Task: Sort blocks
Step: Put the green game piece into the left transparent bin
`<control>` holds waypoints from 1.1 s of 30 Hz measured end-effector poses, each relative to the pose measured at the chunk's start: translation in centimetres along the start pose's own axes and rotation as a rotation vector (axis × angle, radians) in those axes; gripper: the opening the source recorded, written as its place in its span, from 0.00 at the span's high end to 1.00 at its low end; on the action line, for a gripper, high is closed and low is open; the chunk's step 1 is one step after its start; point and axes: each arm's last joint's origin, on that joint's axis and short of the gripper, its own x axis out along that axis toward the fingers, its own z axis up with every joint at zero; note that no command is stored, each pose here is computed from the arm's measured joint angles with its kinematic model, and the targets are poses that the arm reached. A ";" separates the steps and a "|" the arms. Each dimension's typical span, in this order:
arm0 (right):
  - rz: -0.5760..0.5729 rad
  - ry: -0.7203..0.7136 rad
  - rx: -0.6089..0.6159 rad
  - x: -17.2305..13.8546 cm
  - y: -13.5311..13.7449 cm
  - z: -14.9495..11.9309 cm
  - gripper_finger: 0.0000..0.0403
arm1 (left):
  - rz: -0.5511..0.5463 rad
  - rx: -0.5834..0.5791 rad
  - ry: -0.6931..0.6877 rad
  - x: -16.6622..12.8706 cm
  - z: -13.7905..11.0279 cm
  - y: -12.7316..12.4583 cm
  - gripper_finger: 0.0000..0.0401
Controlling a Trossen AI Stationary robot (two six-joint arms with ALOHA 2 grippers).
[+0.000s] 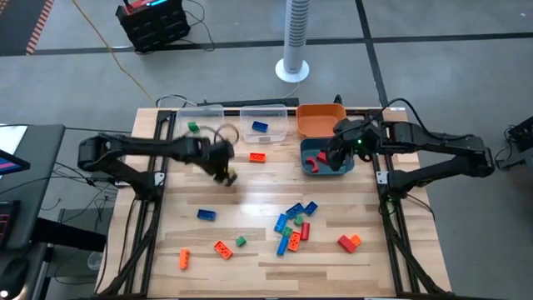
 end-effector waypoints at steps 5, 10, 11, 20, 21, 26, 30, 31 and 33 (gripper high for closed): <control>-0.011 -0.011 0.015 0.2 0.6 -0.1 0.43 | 0.001 -0.010 -0.117 -2.3 4.6 3.0 0.68; -0.041 -0.012 0.034 0.9 1.1 -0.2 0.43 | 0.035 -0.061 -0.201 -4.0 7.6 7.1 0.68; -0.050 -0.016 0.041 1.0 1.2 -0.2 0.43 | 0.046 -0.073 -0.213 -4.2 8.0 8.0 0.68; -0.058 -0.002 0.086 3.7 2.8 0.0 0.43 | 0.204 -0.178 -0.198 -3.8 9.3 16.0 0.68; -0.053 -0.005 0.086 4.0 3.0 0.1 0.43 | 0.215 -0.183 -0.184 -3.2 9.4 16.8 0.68; -0.050 0.009 0.107 5.3 3.6 0.1 0.43 | 0.246 -0.207 -0.138 -0.6 10.1 19.1 0.64; -0.051 0.017 0.129 5.5 3.7 0.1 0.43 | 0.269 -0.167 -0.133 0.0 11.1 19.6 0.50; -0.051 0.016 0.139 5.5 3.7 0.1 0.43 | 0.275 -0.160 -0.135 -0.1 11.3 19.7 0.47; -0.051 0.016 0.142 5.5 3.7 0.1 0.43 | 0.282 -0.152 -0.136 -0.2 11.8 19.7 0.41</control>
